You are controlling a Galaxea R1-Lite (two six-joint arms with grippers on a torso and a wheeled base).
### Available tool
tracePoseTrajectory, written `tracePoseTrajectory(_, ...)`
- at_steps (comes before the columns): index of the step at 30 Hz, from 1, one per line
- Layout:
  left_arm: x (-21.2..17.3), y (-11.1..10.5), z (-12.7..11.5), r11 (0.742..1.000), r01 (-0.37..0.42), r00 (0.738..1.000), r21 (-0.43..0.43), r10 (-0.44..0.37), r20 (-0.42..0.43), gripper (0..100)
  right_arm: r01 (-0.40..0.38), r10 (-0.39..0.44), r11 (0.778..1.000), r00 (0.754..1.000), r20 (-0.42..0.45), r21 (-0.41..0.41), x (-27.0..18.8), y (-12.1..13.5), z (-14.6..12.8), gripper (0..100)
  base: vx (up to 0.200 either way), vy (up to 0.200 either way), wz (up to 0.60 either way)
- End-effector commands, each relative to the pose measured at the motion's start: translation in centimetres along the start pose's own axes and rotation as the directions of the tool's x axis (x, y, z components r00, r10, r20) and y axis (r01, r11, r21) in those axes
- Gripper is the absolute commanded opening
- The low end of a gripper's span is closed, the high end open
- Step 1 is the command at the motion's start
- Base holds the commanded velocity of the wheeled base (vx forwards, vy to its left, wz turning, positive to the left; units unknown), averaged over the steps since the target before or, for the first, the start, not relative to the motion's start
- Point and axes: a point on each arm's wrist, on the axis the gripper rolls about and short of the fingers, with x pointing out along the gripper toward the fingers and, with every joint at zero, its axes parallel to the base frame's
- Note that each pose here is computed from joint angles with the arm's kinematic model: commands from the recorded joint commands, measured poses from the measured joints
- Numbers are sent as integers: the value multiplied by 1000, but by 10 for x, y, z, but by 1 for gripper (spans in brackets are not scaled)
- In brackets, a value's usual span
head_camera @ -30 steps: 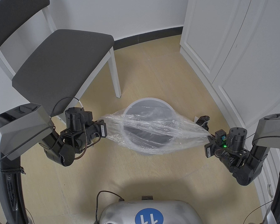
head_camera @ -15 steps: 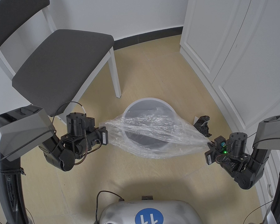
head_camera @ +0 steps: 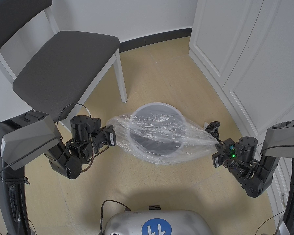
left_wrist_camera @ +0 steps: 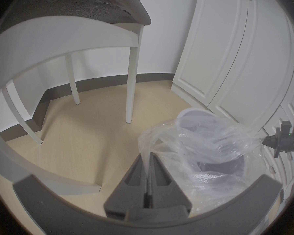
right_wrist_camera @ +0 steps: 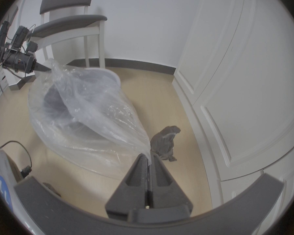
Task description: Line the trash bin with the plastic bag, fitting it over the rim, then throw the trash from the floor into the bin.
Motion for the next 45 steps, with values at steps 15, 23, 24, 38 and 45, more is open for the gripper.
tracePoseTrajectory(15, -11, 4, 17, 998, -27, 999, -48, 28, 19, 0, 56, -56, 998, 998, 25, 20, -3, -11, 8, 0, 0, 0, 0)
tracePoseTrajectory(23, -39, 3, 15, 999, 35, 991, 9, -33, -132, 0, -30, 28, 999, 998, -54, -33, -25, -14, 4, 0, 0, 0, 0)
tracePoseTrajectory(24, -39, 3, 12, 999, 36, 989, 10, -34, -142, 0, -32, 30, 999, 998, -60, -38, -25, -14, 3, 0, 0, 0, 0)
tracePoseTrajectory(38, -53, 5, 7, 995, 90, 976, 54, -77, -206, 0, -86, 75, 992, 991, -107, -97, -42, -15, -3, 0, 0, 0, 0)
tracePoseTrajectory(45, -61, 4, 11, 993, 111, 968, 48, -97, -233, 0, -114, 102, 988, 988, -117, -103, -46, -16, -2, 0, 0, 0, 0)
